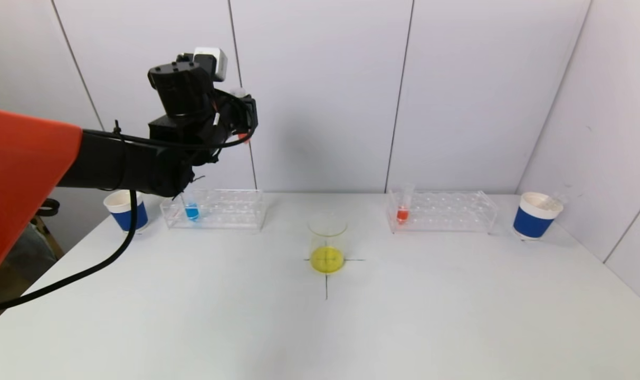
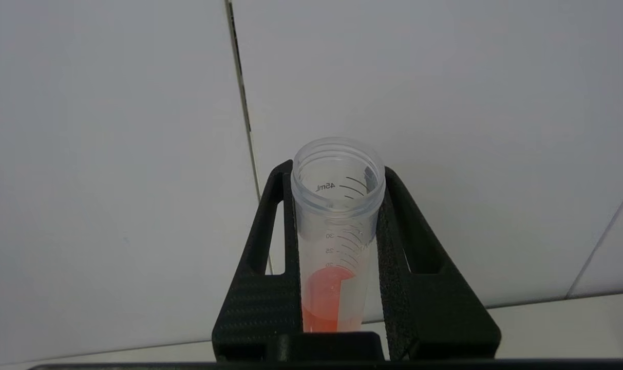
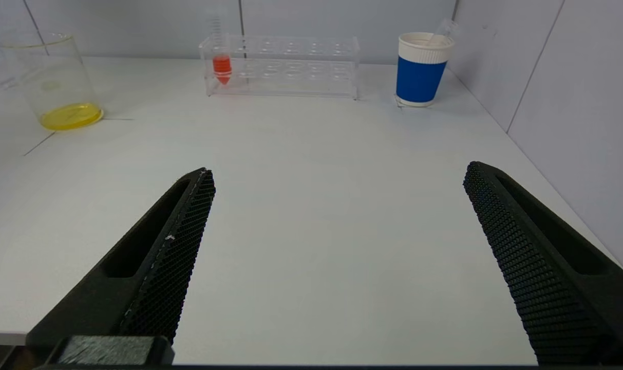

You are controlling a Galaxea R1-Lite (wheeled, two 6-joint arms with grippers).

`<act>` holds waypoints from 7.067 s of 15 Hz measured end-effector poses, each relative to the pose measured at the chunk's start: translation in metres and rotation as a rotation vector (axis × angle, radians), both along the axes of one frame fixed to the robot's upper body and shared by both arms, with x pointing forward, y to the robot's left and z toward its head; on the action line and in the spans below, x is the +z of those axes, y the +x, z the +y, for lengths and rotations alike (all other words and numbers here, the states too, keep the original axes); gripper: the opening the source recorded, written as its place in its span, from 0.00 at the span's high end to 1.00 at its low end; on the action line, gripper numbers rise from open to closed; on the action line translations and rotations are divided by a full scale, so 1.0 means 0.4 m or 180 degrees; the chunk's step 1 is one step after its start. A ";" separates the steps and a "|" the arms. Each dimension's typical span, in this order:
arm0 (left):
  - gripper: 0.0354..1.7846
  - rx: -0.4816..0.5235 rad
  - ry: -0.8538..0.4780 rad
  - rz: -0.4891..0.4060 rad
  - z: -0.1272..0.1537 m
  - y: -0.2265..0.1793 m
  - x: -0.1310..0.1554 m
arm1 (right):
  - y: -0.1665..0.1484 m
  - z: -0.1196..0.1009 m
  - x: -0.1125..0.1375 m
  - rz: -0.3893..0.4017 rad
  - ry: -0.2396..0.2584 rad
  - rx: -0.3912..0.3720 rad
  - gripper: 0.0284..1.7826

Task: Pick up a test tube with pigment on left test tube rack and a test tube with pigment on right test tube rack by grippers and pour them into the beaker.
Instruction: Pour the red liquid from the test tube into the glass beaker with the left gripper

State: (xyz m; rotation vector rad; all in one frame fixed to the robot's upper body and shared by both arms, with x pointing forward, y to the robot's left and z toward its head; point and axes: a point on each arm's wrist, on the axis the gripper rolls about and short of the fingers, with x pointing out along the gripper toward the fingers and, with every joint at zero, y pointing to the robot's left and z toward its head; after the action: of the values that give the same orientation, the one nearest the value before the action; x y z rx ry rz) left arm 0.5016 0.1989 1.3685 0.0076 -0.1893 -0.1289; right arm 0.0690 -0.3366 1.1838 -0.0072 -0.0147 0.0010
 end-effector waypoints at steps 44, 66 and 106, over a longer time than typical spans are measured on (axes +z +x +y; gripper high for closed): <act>0.77 -0.3056 0.2926 -0.2037 -0.092 0.110 -0.223 | 0.000 0.000 0.000 0.0001 0.0000 0.0000 0.01; 0.77 -0.2880 0.3605 -0.2650 -0.104 0.089 -0.346 | 0.000 0.000 0.000 0.0001 0.0000 0.0000 0.01; 0.77 -0.2344 0.4437 -0.3420 -0.112 0.099 -0.364 | 0.000 0.000 0.000 0.0001 0.0000 0.0000 0.01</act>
State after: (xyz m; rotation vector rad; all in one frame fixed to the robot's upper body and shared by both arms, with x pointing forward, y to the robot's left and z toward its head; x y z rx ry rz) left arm 0.5411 0.1543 1.2228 1.4310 -1.1415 -0.9747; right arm 0.0690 -0.3366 1.1838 -0.0072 -0.0143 0.0010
